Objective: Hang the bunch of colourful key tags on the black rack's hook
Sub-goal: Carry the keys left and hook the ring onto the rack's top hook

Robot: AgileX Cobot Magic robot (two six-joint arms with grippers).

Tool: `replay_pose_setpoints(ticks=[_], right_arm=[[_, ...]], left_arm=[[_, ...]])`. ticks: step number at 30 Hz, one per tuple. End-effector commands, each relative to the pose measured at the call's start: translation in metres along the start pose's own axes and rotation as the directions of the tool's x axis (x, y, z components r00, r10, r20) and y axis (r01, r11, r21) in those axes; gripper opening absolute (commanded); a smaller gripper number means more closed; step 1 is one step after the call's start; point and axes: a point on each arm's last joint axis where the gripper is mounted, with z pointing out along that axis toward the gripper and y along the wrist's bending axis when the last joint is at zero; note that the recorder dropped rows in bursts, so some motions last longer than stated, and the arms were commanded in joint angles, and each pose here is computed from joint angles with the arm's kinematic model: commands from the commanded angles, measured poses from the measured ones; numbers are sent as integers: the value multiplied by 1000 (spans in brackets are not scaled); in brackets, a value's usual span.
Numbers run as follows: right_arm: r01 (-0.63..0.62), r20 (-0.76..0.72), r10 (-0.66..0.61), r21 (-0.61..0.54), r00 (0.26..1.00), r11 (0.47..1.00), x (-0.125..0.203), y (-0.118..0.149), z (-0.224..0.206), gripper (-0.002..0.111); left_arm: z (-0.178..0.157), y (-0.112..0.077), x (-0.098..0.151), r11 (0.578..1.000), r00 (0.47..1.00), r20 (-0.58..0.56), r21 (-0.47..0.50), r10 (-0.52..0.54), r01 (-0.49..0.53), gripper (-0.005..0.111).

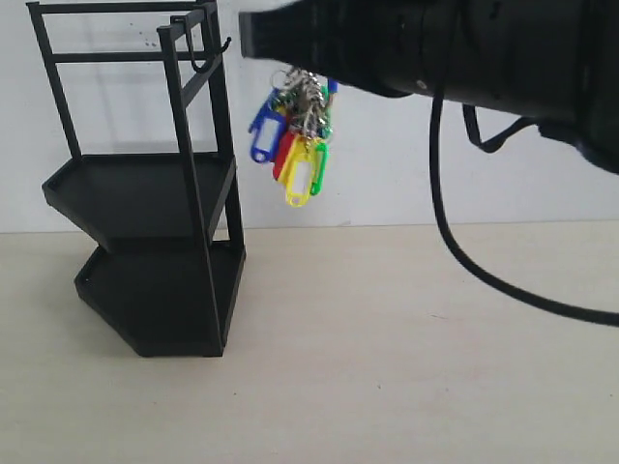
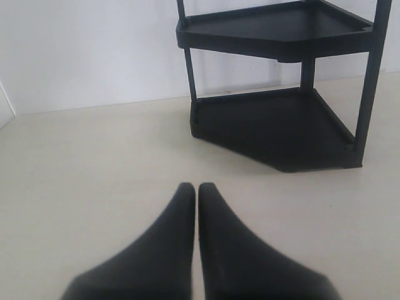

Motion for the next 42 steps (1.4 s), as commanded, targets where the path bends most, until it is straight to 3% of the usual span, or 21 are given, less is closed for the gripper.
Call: replay_pose_setpoints(ticks=[1, 3, 5, 6, 8, 42], right_arm=[[110, -84, -102, 89, 991, 990, 4, -7, 1, 0], [-6, -71, 13, 106, 997, 994, 3, -8, 1, 0], [100, -66, -101, -21, 993, 995, 3, 3, 1, 0], [96, -65, -98, -39, 993, 995, 3, 5, 2, 0], [4, -73, -5, -14, 997, 1000, 4, 4, 3, 0], [148, -52, -145, 62, 988, 987, -2, 38, 99, 0]], left_arm=[[0, 0, -1, 1000, 1000, 11, 1, -2, 2, 4], [0, 0, -1, 1000, 1000, 11, 1, -2, 2, 4], [0, 0, -1, 1000, 1000, 11, 1, -2, 2, 4], [0, 0, -1, 1000, 1000, 11, 1, -2, 2, 4], [0, 0, -1, 1000, 1000, 11, 1, -2, 2, 4], [0, 0, -1, 1000, 1000, 11, 1, -2, 2, 4]])
